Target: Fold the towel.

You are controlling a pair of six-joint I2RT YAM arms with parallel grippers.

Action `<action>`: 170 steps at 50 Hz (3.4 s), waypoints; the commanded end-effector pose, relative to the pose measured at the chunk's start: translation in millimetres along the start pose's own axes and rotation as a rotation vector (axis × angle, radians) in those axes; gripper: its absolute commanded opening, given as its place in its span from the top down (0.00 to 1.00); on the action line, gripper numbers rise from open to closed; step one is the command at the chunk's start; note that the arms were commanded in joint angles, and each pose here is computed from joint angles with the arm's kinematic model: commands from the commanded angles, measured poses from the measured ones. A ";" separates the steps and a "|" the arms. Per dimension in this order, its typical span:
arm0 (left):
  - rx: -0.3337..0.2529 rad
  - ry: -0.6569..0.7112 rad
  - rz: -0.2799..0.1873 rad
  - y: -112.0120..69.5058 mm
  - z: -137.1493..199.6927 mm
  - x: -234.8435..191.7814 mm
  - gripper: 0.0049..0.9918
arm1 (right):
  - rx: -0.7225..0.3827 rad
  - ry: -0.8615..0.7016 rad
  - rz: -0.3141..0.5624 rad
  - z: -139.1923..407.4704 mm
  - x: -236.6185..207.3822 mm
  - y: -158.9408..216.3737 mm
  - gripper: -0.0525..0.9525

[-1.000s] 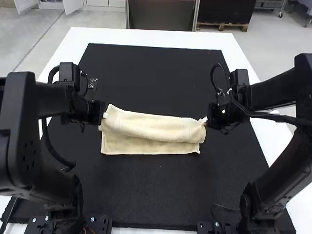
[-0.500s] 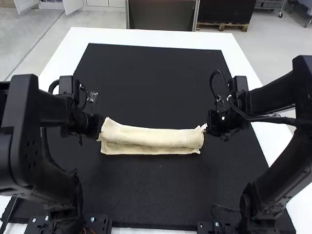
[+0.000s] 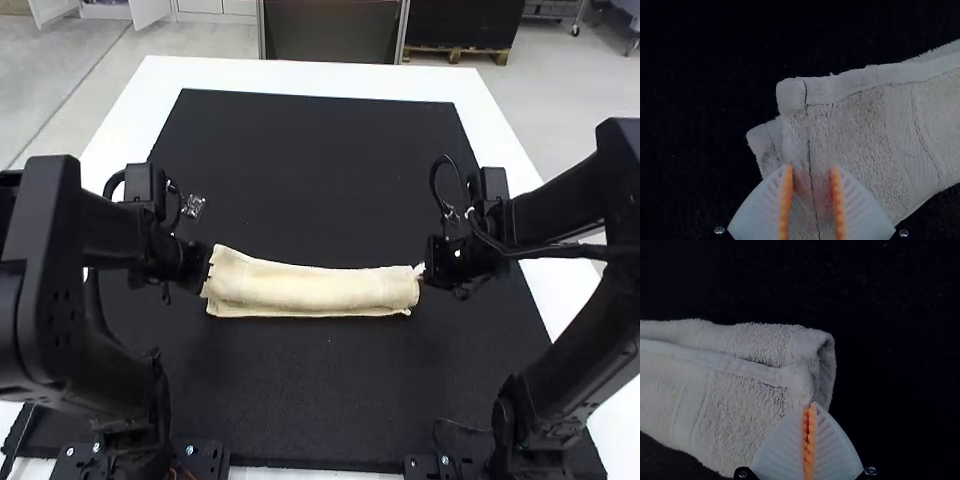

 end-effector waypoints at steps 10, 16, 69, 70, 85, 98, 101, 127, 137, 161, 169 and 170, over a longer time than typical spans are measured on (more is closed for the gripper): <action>0.023 -0.025 -0.053 -2.1 0.9 3.3 0.75 | -0.033 -0.041 0.013 1.5 6.7 -5.3 0.82; 0.028 -0.025 -0.050 -0.8 1.4 3.0 0.74 | -0.035 -0.038 0.009 1.1 5.3 -6.3 0.71; 0.171 -0.146 0.047 37.0 21.5 19.1 0.03 | 0.065 0.072 0.065 -12.8 -7.5 25.6 0.05; 0.171 -0.146 0.050 37.0 21.5 19.1 0.03 | 0.061 0.076 0.064 -13.7 -8.4 25.0 0.05; 0.177 -0.160 0.069 39.6 23.7 24.2 0.03 | 0.049 0.067 0.061 -23.2 -6.3 20.0 0.05; 0.191 -0.192 0.074 44.2 29.5 36.2 0.03 | 0.061 0.097 0.062 -34.5 -10.7 23.2 0.05; 0.191 -0.196 0.073 44.4 30.4 37.8 0.03 | 0.066 0.103 0.069 -36.1 -11.4 25.8 0.05; 0.210 -0.243 0.106 45.9 41.6 48.0 0.03 | 0.107 0.155 0.083 -52.2 -18.5 30.6 0.97; 0.201 -0.272 0.180 47.1 45.6 53.8 0.03 | 0.103 0.159 0.094 -48.4 -16.1 28.8 0.97; 0.226 -0.252 0.226 55.8 49.3 47.5 0.03 | 0.168 0.092 0.111 -9.4 15.6 59.0 0.97; 0.243 -0.251 0.238 61.3 52.1 45.6 0.03 | 0.214 0.113 0.142 -7.2 15.2 77.7 0.97; 0.244 -0.251 0.239 61.6 52.3 45.4 0.03 | 0.218 0.117 0.146 -7.6 14.2 80.5 0.97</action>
Point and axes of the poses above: each hand's point on the last joint's axis, 136 mm out from that joint toward the fingers, its own z axis back along the fingers, its own y axis along the line the jaws close on, x = y × z, the point moved 4 cm from there along z, back along the fingers, and after that the axes turned 9 degrees about -z, right-handed, at the moved point
